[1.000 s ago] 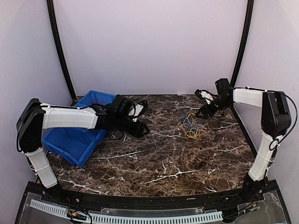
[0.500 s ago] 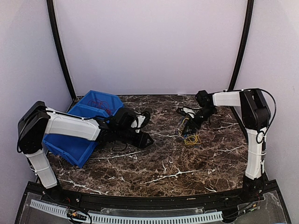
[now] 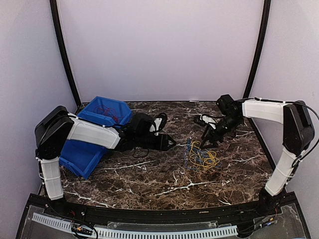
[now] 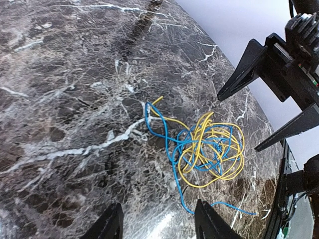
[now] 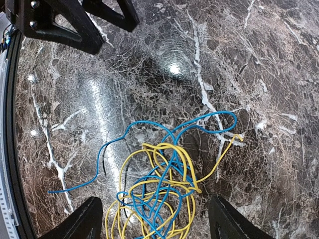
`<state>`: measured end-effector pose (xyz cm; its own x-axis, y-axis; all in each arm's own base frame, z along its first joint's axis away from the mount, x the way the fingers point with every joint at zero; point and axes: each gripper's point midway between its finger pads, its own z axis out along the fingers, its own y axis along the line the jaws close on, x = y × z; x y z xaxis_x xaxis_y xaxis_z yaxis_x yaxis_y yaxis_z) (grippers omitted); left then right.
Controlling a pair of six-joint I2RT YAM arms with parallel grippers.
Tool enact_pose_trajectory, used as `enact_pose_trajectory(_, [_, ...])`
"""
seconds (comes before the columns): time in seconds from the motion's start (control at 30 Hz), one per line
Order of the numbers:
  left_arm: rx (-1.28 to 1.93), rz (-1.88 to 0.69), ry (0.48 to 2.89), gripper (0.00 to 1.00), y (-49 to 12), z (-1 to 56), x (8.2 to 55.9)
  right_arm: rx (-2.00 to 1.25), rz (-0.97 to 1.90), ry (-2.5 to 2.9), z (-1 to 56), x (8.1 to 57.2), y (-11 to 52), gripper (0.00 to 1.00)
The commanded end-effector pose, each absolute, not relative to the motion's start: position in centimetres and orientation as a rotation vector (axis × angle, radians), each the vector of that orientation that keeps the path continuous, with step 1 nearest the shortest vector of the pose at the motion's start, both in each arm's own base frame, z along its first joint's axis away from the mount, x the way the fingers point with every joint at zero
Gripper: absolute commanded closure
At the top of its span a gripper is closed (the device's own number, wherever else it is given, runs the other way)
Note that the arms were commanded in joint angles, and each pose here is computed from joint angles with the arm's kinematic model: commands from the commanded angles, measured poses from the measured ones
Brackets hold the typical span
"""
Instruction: Untangle the cables
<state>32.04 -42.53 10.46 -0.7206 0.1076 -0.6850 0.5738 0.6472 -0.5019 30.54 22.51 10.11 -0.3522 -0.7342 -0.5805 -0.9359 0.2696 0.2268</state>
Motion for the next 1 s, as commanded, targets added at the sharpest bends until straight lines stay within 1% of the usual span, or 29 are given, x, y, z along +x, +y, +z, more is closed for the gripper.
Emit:
enact_pose_trajectory(0.0, [0.569, -1.219, 2.172, 0.49, -46.0, 11.9, 31.1, -1.497, 0.763, 2.173, 10.7, 30.2, 22.6, 0.26])
enact_pose_trajectory(0.03, [0.592, -1.229, 2.185, 0.50, -46.3, 11.0, 30.8, -1.496, 0.747, 2.170, 10.7, 30.1, 22.5, 0.25])
enact_pose_trajectory(0.07, [0.607, -1.238, 2.184, 0.54, -46.6, 10.9, 30.7, -1.493, 0.735, 2.167, 10.8, 30.1, 22.4, 0.26])
enact_pose_trajectory(0.13, [0.643, -1.238, 2.211, 0.59, -47.0, 9.7, 30.5, -1.491, 0.726, 2.154, 10.9, 29.9, 22.3, 0.26])
enact_pose_trajectory(0.2, [0.673, -1.224, 2.238, 0.60, -47.2, 8.3, 30.3, -1.482, 0.728, 2.149, 10.9, 29.8, 22.3, 0.26])
enact_pose_trajectory(0.33, [0.746, -1.256, 2.231, 0.57, -48.3, 7.0, 29.3, -1.471, 0.752, 2.153, 10.7, 29.8, 22.5, 0.26])
enact_pose_trajectory(0.43, [0.763, -1.253, 2.240, 0.51, -49.0, 5.9, 29.2, -1.466, 0.764, 2.156, 10.5, 29.8, 22.7, 0.27])
enact_pose_trajectory(0.5, [0.762, -1.253, 2.237, 0.50, -49.3, 5.5, 29.3, -1.464, 0.770, 2.156, 10.5, 29.8, 22.8, 0.27])
enact_pose_trajectory(0.53, [0.758, -1.250, 2.235, 0.50, -49.4, 5.3, 29.5, -1.463, 0.770, 2.154, 10.5, 29.8, 22.8, 0.27])
enact_pose_trajectory(0.63, [0.759, -1.251, 2.230, 0.56, -49.8, 4.9, 29.8, -1.451, 0.777, 2.145, 11.2, 30.2, 23.1, 0.28])
enact_pose_trajectory(0.73, [0.754, -1.261, 2.220, 0.63, -50.3, 4.6, 30.1, -1.455, 0.847, 2.088, 13.5, 30.5, 24.2, 0.28])
enact_pose_trajectory(0.8, [0.741, -1.267, 2.215, 0.70, -50.4, 4.3, 30.3, -1.463, 0.843, 2.062, 14.5, 31.2, 24.8, 0.29])
enact_pose_trajectory(0.87, [0.722, -1.275, 2.208, 0.83, -50.5, 4.3, 30.5, -1.484, 0.805, 2.043, 14.8, 31.9, 25.3, 0.29])
enact_pose_trajectory(0.97, [0.706, -1.295, 2.188, 0.93, -50.4, 4.4, 30.3, -1.518, 0.775, 2.005, 14.1, 32.3, 26.1, 0.30])
